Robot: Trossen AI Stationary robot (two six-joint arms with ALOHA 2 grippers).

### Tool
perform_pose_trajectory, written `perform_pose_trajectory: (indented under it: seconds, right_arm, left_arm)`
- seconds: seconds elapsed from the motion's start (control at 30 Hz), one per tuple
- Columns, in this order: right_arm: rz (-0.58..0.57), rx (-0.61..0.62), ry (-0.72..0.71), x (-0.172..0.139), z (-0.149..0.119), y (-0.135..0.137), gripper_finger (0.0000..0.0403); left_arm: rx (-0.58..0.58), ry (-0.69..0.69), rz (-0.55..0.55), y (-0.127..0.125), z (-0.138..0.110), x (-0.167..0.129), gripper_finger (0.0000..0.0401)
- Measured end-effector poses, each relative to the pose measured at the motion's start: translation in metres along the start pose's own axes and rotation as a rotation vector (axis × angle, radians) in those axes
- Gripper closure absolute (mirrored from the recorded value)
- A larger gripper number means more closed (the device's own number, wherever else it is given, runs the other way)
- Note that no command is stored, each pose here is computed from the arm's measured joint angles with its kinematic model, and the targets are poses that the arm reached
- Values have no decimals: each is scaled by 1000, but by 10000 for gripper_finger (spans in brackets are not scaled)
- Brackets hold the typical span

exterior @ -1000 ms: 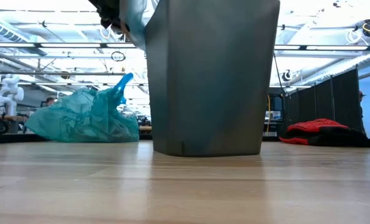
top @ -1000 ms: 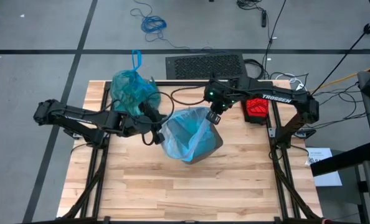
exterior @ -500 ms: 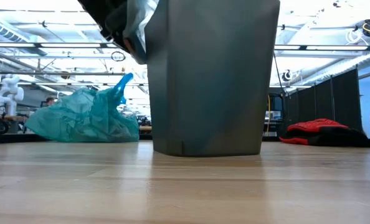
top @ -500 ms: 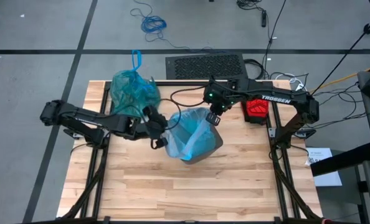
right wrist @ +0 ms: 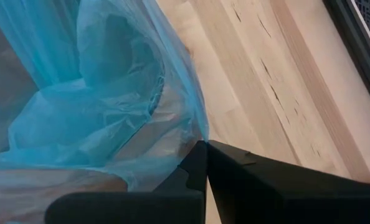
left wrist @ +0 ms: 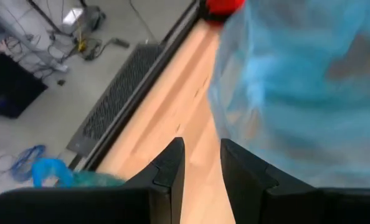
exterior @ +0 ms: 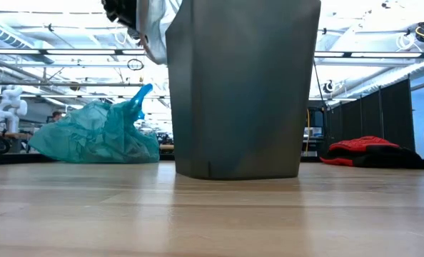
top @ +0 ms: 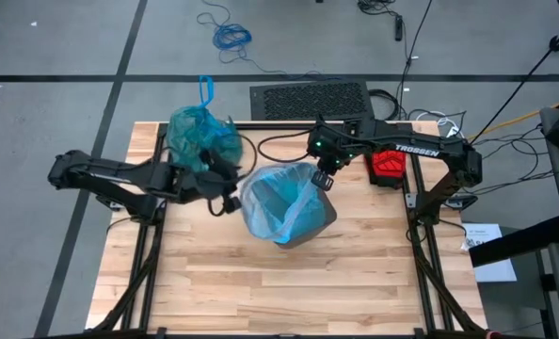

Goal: Place trash/remove bag and relplace
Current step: Insert the blue trash bag into the trash bin

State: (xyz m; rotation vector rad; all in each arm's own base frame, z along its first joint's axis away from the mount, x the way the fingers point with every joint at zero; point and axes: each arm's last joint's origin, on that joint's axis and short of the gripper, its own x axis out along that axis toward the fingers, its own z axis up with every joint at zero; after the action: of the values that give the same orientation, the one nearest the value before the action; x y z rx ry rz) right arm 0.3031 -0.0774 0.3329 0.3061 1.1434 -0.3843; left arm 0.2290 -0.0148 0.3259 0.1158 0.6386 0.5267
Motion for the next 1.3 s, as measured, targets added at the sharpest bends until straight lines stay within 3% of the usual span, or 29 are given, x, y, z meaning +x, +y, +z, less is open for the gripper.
perform_pose_trajectory:
  seconds: [0.2, 0.37, 0.5, 0.77, 1.0, 1.3]
  right_arm:
    - [0, -11, 0, 0, 0, 0, 403]
    - [-1, -19, -1, 0, 0, 0, 403]
    - [-1, -33, -1, 0, 0, 0, 403]
    - [0, -55, -1, 0, 0, 2, 403]
    - [-9, -67, 7, 0, -2, 5, 403]
    - [-57, -81, 23, 0, -5, 6, 403]
  left_arm:
    - [2, -163, -129, 4, 21, -2, 313]
    - [44, -148, -272, 5, 25, 24, 362]
    - [29, -115, -263, 11, 24, 40, 396]
    - [-6, -73, -264, 21, 22, 67, 399]
    - [-37, -25, -268, 20, 5, 90, 400]
    - [-69, 17, -246, 22, -12, 100, 401]
